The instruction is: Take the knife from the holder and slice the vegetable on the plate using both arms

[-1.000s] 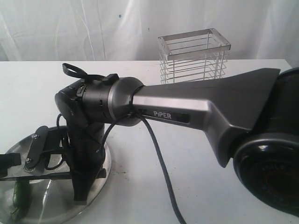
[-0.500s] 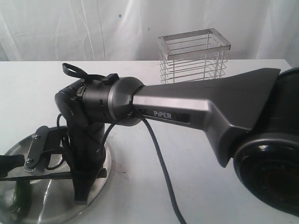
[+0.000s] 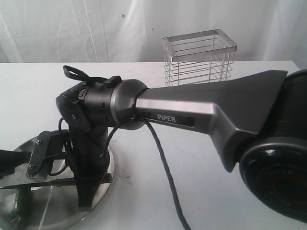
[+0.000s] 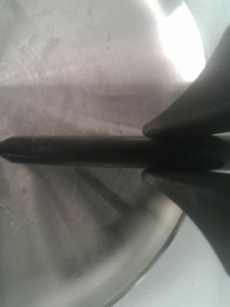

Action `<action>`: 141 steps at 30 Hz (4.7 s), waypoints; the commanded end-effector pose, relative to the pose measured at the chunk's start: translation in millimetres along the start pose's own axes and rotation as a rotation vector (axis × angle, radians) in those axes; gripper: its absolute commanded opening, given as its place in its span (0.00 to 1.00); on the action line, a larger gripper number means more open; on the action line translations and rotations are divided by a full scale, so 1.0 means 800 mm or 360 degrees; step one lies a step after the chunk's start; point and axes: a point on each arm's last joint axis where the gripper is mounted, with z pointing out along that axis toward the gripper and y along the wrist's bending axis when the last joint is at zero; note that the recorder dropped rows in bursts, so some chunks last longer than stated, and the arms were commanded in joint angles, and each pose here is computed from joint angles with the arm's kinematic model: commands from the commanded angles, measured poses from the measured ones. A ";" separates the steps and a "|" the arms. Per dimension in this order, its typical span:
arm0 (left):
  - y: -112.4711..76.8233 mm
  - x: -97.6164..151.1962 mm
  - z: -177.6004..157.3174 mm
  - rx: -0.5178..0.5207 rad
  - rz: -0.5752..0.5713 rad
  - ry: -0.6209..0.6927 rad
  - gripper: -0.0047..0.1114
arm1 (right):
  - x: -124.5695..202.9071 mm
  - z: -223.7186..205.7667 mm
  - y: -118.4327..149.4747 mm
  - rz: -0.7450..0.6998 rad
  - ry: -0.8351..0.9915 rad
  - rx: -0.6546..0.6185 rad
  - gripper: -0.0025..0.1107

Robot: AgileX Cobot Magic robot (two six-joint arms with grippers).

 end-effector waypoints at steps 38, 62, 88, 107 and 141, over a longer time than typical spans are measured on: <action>-0.001 0.009 -0.006 0.0036 0.0120 0.0115 0.05 | 0.003 -0.002 -0.001 -0.0011 0.0054 0.0016 0.02; -0.017 -0.020 -0.027 0.0127 0.0142 0.0050 0.05 | 0.006 -0.008 0.001 0.0074 0.0122 -0.0034 0.02; -0.013 0.009 -0.046 0.0174 -0.0023 0.0077 0.05 | 0.003 0.005 0.009 0.0219 0.0196 -0.0223 0.02; -0.036 -0.010 -0.037 0.0396 0.0128 0.0208 0.04 | 0.003 0.005 0.008 0.0201 0.0197 -0.0205 0.02; -0.034 -0.072 -0.114 0.0268 0.1390 -0.0386 0.04 | 0.002 -0.006 0.006 0.0191 0.0168 -0.0163 0.02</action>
